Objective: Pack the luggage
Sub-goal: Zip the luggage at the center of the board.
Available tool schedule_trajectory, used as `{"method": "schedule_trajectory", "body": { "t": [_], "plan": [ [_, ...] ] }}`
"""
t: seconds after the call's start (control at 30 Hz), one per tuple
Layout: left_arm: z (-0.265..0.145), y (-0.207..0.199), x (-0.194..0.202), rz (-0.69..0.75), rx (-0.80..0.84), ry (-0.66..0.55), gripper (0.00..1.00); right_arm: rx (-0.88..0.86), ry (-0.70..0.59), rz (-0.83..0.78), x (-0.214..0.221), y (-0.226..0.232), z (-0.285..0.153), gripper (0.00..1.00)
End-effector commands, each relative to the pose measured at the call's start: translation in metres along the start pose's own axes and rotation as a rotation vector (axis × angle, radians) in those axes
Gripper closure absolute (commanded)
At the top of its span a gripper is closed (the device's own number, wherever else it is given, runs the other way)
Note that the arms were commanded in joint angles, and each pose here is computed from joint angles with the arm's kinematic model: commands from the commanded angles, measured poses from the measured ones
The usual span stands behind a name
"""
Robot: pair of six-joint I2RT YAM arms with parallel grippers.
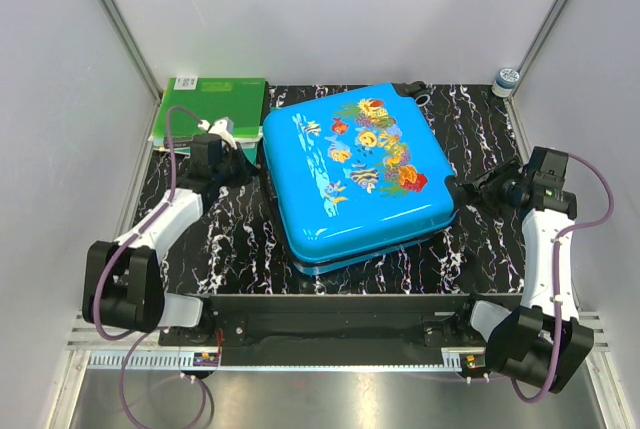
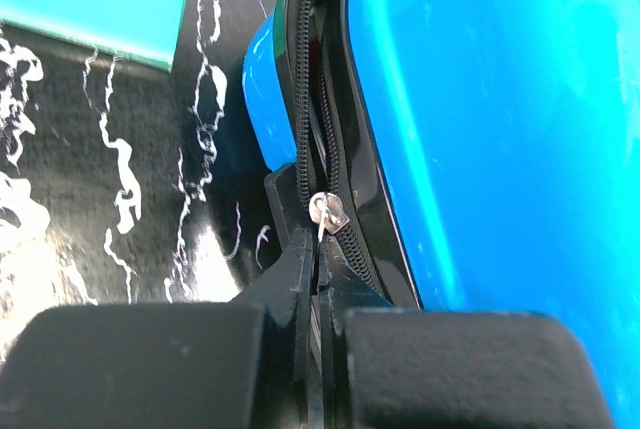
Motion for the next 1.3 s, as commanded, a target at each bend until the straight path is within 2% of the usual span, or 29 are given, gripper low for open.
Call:
{"method": "schedule_trajectory", "body": {
  "t": [0.0,0.17,0.4,0.8,0.83,0.87,0.97,1.0,1.1,1.27],
  "plan": [
    [-0.005,0.054,-0.086,0.035,-0.213,-0.275,1.0,-0.081,-0.154,-0.186,-0.037,0.024,-0.005,1.0],
    [-0.009,0.037,-0.078,0.028,-0.114,-0.324,1.0,-0.097,-0.133,-0.19,-0.04,0.033,-0.001,1.0],
    [-0.015,0.006,-0.047,0.071,-0.026,-0.323,1.0,-0.081,-0.159,-0.18,-0.065,0.05,0.015,1.0],
    [-0.025,-0.031,-0.016,0.136,0.072,-0.306,1.0,-0.047,-0.266,-0.19,-0.149,0.112,0.055,1.0],
    [-0.025,-0.033,-0.015,0.138,0.079,-0.304,1.0,-0.047,-0.272,-0.194,-0.153,0.117,0.053,0.97],
    [-0.027,-0.037,-0.012,0.144,0.094,-0.304,1.0,-0.046,-0.275,-0.206,-0.155,0.12,0.05,0.8],
    [-0.03,-0.047,-0.006,0.162,0.123,-0.301,1.0,-0.074,-0.333,-0.238,-0.164,0.14,0.022,0.47],
    [-0.03,-0.049,-0.005,0.165,0.133,-0.3,1.0,-0.078,-0.361,-0.246,-0.168,0.145,0.011,0.27],
    [-0.029,-0.057,0.0,0.186,0.162,-0.29,1.0,-0.11,-0.404,-0.271,-0.167,0.158,-0.019,0.1],
    [-0.029,-0.071,0.009,0.21,0.209,-0.289,1.0,-0.208,-0.403,-0.288,-0.148,0.173,-0.056,0.03]
  ]
}}
Point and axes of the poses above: each gripper's point midway between its finger pads, its own z axis out along the fingers, its own y axis along the line the jaws close on, x = y × z, the point moved 1 cm from there along -z, back along the fingers, and after that the axes turned 14 degrees about z, right-handed, at the moved point
